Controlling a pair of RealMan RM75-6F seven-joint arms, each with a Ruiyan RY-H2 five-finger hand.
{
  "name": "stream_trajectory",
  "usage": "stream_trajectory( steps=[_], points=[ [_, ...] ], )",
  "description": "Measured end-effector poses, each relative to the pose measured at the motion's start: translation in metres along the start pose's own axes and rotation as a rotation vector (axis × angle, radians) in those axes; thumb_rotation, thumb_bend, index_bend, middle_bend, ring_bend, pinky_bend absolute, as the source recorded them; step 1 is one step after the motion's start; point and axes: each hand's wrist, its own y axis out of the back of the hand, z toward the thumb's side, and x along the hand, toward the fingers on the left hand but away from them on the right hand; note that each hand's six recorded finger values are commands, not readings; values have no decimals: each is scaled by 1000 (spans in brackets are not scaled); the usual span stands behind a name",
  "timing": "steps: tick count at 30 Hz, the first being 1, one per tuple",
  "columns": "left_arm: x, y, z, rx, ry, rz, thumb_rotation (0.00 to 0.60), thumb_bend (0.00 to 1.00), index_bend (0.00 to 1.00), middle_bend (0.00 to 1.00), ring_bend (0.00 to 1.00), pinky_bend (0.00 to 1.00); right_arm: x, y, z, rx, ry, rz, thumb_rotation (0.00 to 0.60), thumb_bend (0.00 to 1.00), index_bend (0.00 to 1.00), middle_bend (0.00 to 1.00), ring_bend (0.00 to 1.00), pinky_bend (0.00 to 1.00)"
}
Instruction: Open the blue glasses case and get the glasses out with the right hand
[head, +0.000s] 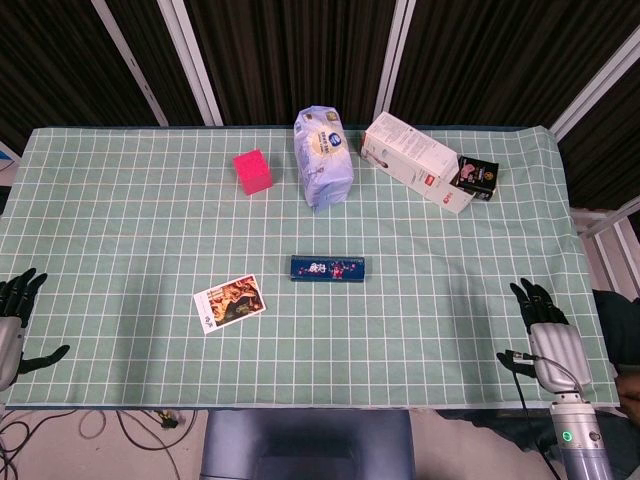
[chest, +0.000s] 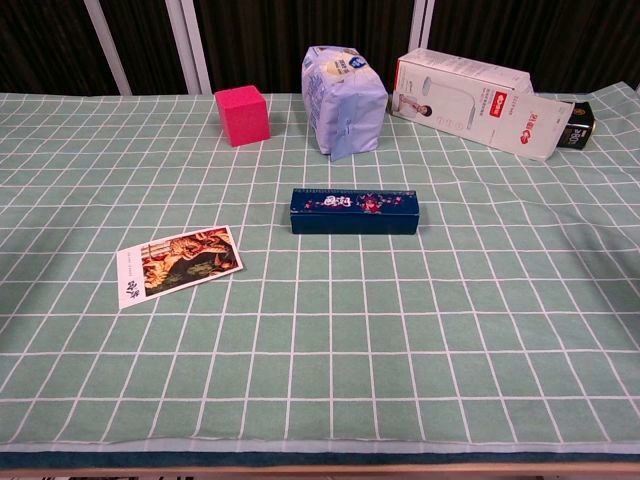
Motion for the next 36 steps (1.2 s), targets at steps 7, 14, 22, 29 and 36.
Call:
stream_trajectory(
  steps=[7, 14, 22, 29, 36],
  points=[
    [1, 1, -3, -7, 9, -3, 600, 0, 0, 0, 0, 0, -4, 1, 10, -13, 12, 22, 600, 51, 0, 0, 0, 242],
    [2, 1, -4, -7, 12, -7, 600, 0, 0, 0, 0, 0, -22, 4, 35, 20, 76, 54, 600, 111, 0, 0, 0, 243],
    [3, -1, -2, 1, 13, -22, 600, 0, 0, 0, 0, 0, -68, 1, 82, 99, 158, 140, 600, 162, 0, 0, 0, 242],
    [4, -1, -4, -2, 23, -33, 600, 0, 0, 0, 0, 0, -106, -11, 133, 138, 222, 195, 600, 168, 11, 0, 0, 242],
    [5, -2, -5, -12, 28, -41, 600, 0, 0, 0, 0, 0, -133, -36, 183, 135, 250, 264, 600, 173, 54, 0, 0, 242]
  ],
)
